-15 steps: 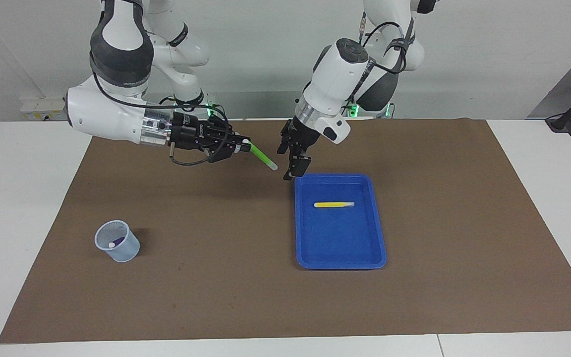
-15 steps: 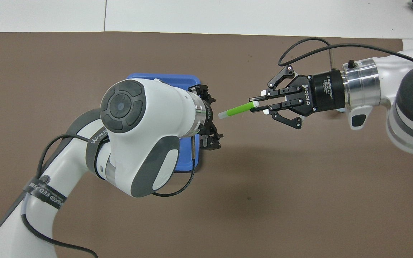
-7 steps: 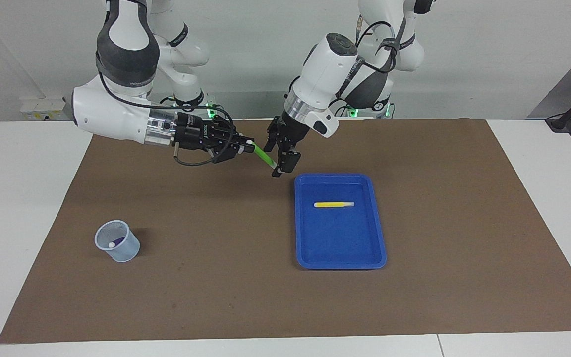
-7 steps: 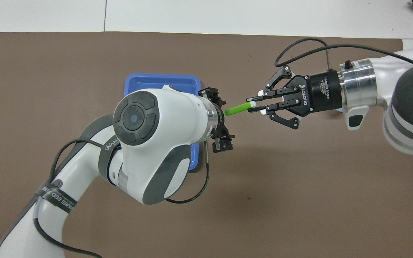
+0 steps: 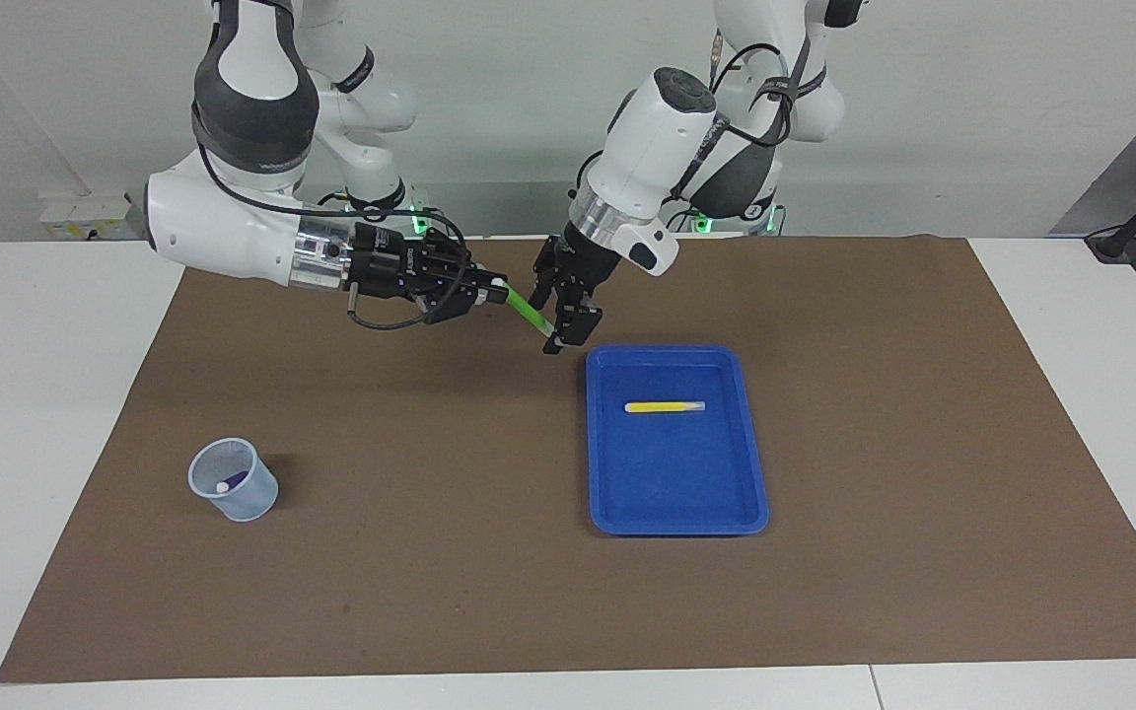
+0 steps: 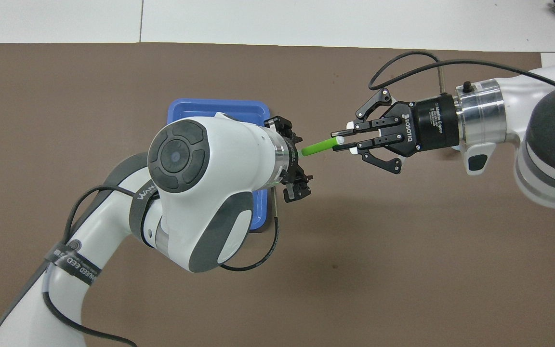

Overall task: Right arm passes pens to left for tray arrangement
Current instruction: 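Close the left gripper on the green pen near the right gripper, then open the right gripper and draw it back from the green pen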

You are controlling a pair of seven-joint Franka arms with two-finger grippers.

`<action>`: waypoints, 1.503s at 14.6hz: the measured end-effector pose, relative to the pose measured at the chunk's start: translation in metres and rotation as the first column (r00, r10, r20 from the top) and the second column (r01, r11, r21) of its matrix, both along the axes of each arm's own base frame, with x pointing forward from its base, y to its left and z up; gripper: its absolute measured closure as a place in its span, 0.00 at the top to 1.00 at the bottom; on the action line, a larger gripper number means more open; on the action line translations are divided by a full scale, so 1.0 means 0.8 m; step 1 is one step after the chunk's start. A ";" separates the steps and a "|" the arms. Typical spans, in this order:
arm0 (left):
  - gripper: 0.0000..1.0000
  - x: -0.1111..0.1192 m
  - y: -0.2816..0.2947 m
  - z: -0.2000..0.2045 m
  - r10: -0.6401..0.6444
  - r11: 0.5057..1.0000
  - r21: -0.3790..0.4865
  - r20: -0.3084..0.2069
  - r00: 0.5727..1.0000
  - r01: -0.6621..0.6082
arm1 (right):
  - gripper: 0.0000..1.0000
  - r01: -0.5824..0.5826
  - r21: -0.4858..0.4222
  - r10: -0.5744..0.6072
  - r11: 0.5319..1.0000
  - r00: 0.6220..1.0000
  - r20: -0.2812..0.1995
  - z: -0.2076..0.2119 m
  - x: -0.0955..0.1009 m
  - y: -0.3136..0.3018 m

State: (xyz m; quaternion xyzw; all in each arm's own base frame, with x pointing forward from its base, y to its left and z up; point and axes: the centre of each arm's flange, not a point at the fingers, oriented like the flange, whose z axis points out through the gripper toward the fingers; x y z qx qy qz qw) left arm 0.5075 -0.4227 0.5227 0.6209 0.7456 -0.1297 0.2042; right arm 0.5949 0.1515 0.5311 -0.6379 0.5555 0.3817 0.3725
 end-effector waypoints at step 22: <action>0.17 0.007 0.011 -0.001 0.008 1.000 0.008 -0.008 1.000 -0.008 | 0.77 -0.006 -0.001 0.006 1.000 1.000 0.002 0.000 -0.002 0.010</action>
